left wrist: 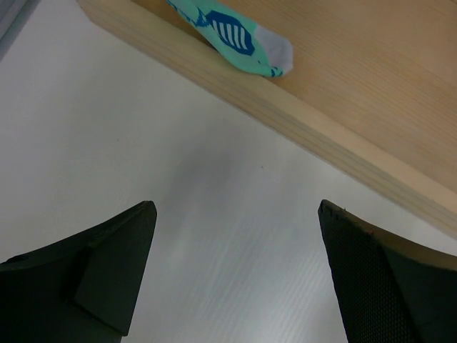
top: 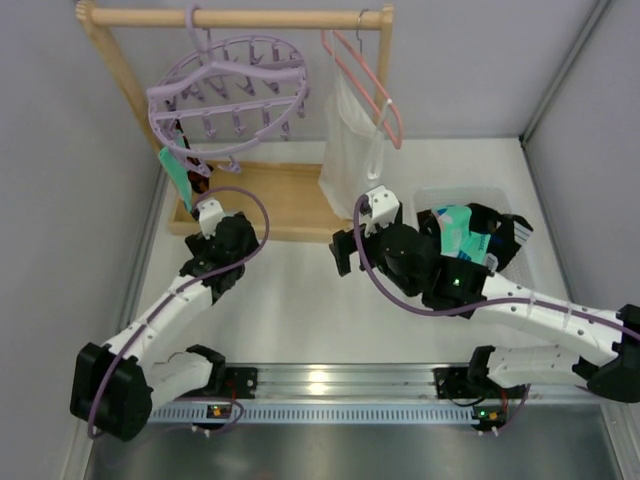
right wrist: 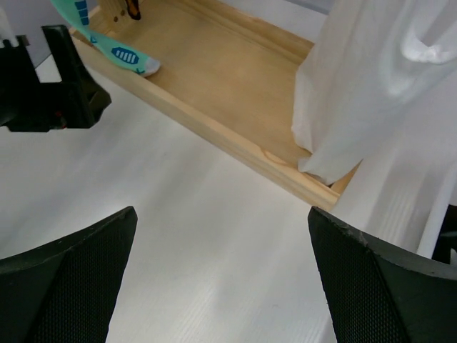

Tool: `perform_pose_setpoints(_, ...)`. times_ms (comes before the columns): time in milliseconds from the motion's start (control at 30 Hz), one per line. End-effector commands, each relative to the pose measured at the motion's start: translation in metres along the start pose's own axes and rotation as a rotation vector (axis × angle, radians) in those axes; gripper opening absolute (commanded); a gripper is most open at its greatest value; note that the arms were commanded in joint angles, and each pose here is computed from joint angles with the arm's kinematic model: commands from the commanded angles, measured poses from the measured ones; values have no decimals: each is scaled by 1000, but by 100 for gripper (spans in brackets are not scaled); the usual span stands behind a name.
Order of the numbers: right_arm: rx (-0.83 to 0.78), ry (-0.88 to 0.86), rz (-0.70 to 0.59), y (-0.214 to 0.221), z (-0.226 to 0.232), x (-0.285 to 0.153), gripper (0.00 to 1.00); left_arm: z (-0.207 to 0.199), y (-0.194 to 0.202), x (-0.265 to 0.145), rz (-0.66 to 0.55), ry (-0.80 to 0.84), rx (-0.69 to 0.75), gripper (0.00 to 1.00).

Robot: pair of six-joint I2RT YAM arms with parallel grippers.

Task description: Remove the socks clipped to the hanger

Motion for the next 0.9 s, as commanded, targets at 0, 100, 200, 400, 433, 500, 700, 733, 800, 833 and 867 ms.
perform_pose_setpoints(0,63,-77,-113,-28,7,0,99,-16,-30,33,-97,48,-63,99)
perform_pose_setpoints(100,62,-82,-118,-19,2,-5,99,-8,-45,63,-140,-37,-68,99)
perform_pose_setpoints(200,69,-89,-132,-11,-4,-14,99,3,-60,87,-206,-133,-104,99)
perform_pose_setpoints(400,64,-124,-147,2,-7,-25,100,-5,-81,107,-298,-105,-151,98)
perform_pose_setpoints(433,60,-136,-145,4,-6,-24,99,-7,-85,110,-311,-108,-165,98)
perform_pose_setpoints(500,51,-143,-140,5,-5,-22,99,-9,-87,113,-318,-114,-170,98)
perform_pose_setpoints(700,28,-189,-117,10,4,-18,99,-9,-90,134,-337,-205,-118,86)
perform_pose_setpoints(733,28,-192,-121,9,4,-18,99,-6,-88,137,-338,-225,-111,76)
perform_pose_setpoints(800,27,-191,-121,9,4,-18,100,-3,-82,141,-330,-243,-106,73)
perform_pose_setpoints(833,24,-192,-123,9,4,-18,99,-1,-81,142,-334,-256,-110,63)
perform_pose_setpoints(867,27,-192,-123,9,4,-18,100,1,-77,143,-330,-266,-107,59)
Point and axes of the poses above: each gripper's point midway between its finger pads, its own x axis out along the fingers, its own z axis along the line the jaws close on, y = z × x, the point moved 2 cm from there along -x, back along the fingers, and after that the axes turned 8 degrees about -x, right-handed, at the moved point
